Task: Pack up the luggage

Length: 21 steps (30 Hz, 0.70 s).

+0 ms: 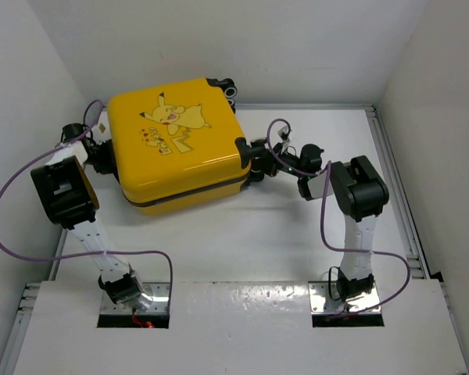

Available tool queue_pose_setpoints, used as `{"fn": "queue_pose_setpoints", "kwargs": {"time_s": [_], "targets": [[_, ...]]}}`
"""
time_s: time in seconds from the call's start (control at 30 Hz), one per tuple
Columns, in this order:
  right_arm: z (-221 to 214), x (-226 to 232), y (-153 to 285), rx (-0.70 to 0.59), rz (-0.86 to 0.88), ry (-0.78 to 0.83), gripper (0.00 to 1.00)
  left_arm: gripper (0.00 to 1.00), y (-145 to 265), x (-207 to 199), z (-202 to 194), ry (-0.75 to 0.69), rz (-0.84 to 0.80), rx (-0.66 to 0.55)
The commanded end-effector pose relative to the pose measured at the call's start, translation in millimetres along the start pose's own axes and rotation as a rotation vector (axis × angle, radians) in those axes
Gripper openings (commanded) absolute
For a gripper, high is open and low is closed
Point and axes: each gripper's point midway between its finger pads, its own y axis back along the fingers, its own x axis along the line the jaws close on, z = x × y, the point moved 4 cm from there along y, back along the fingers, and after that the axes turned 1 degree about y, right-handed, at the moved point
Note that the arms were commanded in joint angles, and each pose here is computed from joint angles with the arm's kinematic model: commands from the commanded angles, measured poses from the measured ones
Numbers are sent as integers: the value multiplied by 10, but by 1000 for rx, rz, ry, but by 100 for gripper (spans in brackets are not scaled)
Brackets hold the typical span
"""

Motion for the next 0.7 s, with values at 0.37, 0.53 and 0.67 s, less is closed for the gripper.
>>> {"fn": "queue_pose_setpoints", "kwargs": {"time_s": [0.37, 0.53, 0.67], "targets": [[607, -1139, -520, -243, -278, -47, 0, 0, -476, 298, -437, -65, 128, 159], [682, -1293, -770, -285, -286, -54, 0, 0, -496, 225, -407, -93, 120, 156], [668, -1494, -993, -314, -326, -66, 0, 0, -501, 200, -430, -99, 125, 167]]}}
